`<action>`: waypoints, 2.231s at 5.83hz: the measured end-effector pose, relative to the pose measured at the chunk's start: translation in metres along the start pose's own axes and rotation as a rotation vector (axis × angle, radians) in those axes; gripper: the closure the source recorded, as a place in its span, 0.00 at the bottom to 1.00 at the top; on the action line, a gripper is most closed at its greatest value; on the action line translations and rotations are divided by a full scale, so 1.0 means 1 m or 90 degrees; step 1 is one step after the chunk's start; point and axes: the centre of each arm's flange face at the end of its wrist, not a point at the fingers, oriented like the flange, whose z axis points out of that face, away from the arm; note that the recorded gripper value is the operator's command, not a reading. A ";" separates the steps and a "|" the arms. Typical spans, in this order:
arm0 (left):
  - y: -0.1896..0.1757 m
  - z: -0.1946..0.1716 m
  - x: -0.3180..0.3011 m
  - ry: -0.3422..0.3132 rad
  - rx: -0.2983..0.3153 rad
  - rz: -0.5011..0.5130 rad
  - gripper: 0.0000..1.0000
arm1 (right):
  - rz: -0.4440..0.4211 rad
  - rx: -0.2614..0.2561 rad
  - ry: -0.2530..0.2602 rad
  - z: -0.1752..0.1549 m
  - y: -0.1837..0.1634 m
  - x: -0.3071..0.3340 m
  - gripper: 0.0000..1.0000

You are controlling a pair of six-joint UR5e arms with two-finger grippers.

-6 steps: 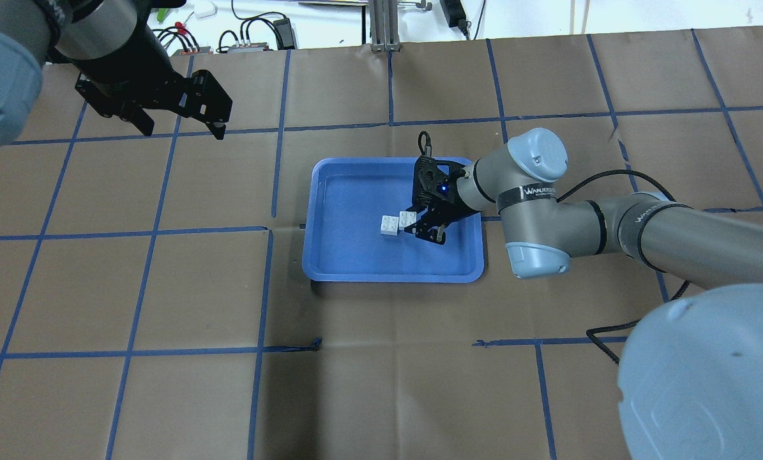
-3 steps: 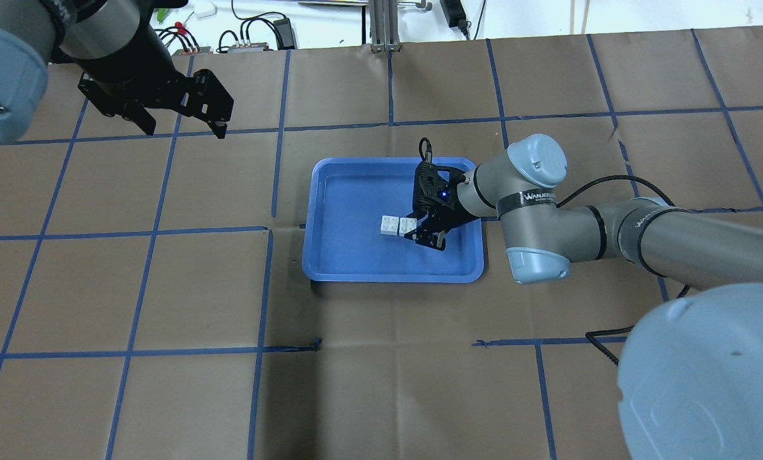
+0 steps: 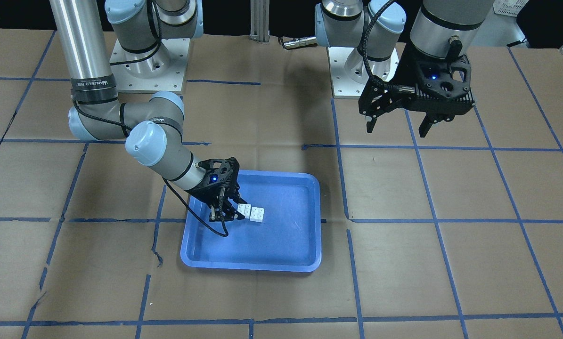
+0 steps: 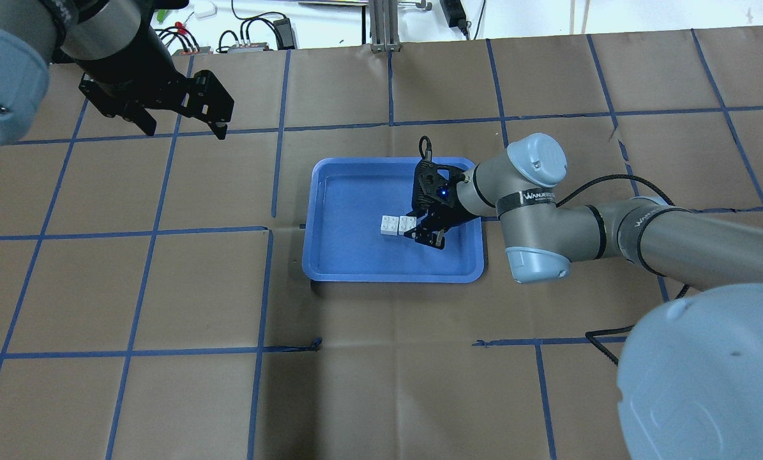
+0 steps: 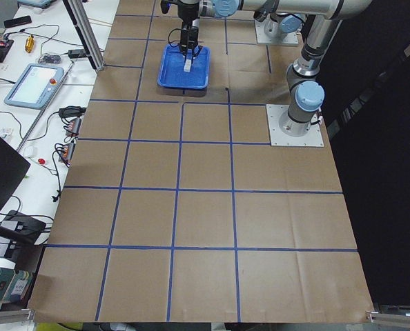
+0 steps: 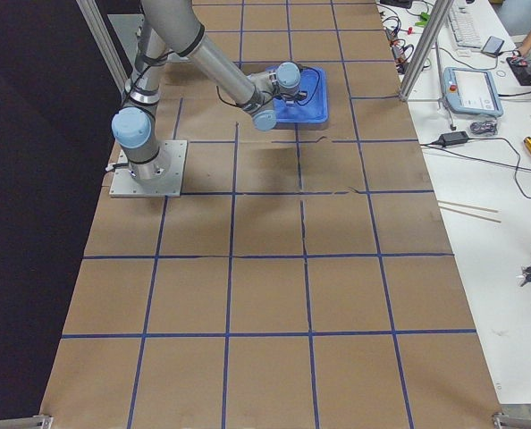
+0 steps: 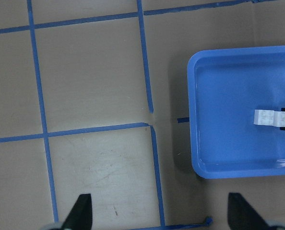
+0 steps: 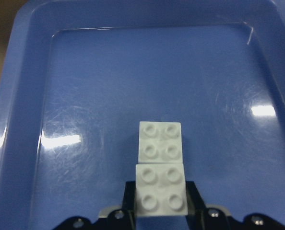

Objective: Assemble white blocks and place on blue tray

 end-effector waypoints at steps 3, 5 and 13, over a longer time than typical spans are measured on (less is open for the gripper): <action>0.000 0.000 0.000 0.000 0.000 -0.001 0.00 | 0.009 0.001 -0.001 0.002 0.000 0.001 0.89; -0.001 0.001 0.000 0.000 -0.001 -0.002 0.00 | 0.008 0.006 -0.003 0.004 0.000 0.004 0.89; 0.000 0.001 0.000 0.000 0.000 0.000 0.00 | 0.010 0.007 -0.007 0.006 0.001 0.003 0.57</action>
